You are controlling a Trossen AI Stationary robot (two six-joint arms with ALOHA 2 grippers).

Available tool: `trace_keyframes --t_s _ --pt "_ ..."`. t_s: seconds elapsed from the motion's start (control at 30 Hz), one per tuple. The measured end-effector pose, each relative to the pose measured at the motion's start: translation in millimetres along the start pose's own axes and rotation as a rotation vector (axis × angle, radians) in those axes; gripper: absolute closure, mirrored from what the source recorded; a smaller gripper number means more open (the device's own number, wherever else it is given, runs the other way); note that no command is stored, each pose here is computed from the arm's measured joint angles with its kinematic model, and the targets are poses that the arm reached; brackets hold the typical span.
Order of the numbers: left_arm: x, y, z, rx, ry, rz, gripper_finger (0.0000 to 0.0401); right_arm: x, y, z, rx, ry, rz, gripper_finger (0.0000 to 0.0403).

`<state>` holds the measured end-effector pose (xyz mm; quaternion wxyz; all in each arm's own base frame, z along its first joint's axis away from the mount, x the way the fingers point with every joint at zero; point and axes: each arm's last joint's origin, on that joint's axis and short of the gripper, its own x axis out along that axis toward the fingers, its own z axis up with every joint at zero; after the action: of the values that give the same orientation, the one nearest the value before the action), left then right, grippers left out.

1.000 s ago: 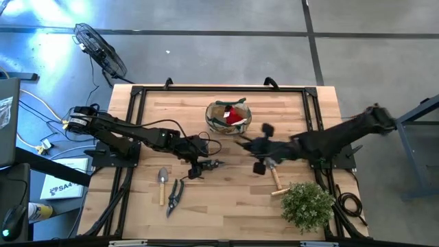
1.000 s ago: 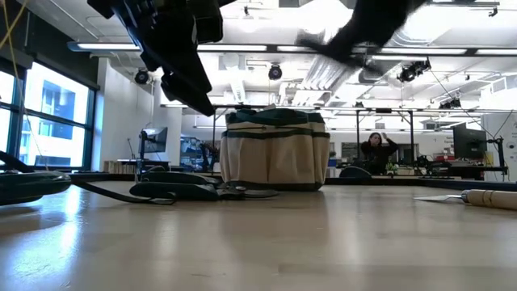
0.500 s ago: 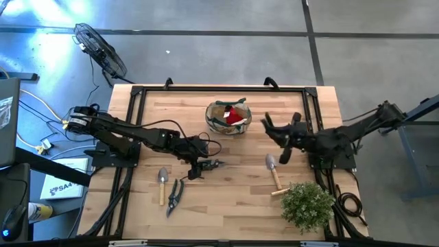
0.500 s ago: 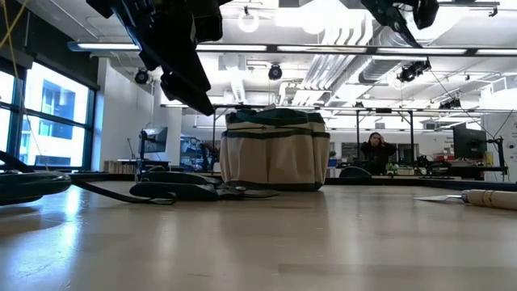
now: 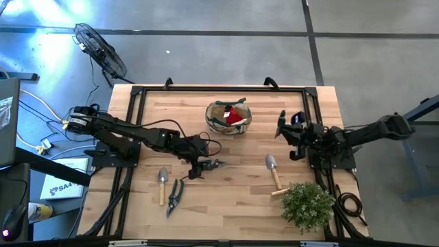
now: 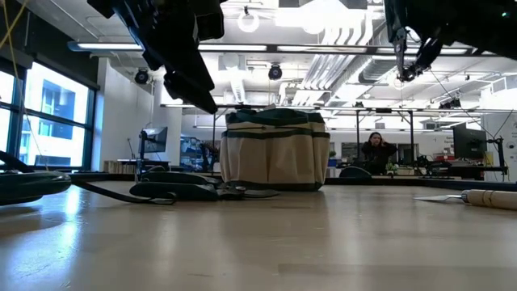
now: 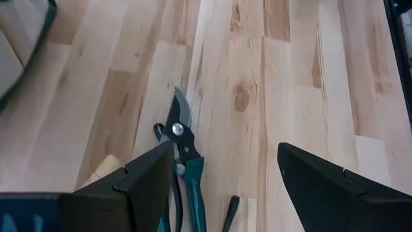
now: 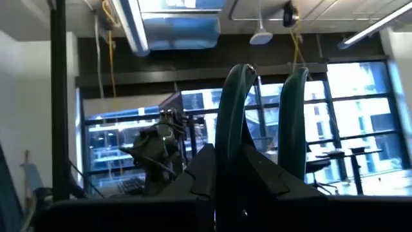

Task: Pick & Place Garden tools in Gardening bag
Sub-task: Put the top right green shear scissors into the light brown gardening bag

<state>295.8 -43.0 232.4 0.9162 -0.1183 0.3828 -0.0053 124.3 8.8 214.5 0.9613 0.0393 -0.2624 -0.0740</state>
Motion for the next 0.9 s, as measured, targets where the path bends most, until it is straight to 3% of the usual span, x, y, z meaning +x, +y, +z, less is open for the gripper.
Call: trace_keyframes --t_s 0.43,0.63,0.9 --pt "-1 -4 15 0.109 -0.164 -0.008 0.0130 17 -35 1 -0.042 -0.004 0.081 0.0368" --pt "-1 -4 16 0.126 -0.173 -0.008 0.0130 30 -49 -5 -0.039 0.055 0.086 0.0368" --pt "-1 -4 16 0.126 -0.172 -0.008 0.0130 36 -60 -14 -0.042 0.006 0.097 0.0368"
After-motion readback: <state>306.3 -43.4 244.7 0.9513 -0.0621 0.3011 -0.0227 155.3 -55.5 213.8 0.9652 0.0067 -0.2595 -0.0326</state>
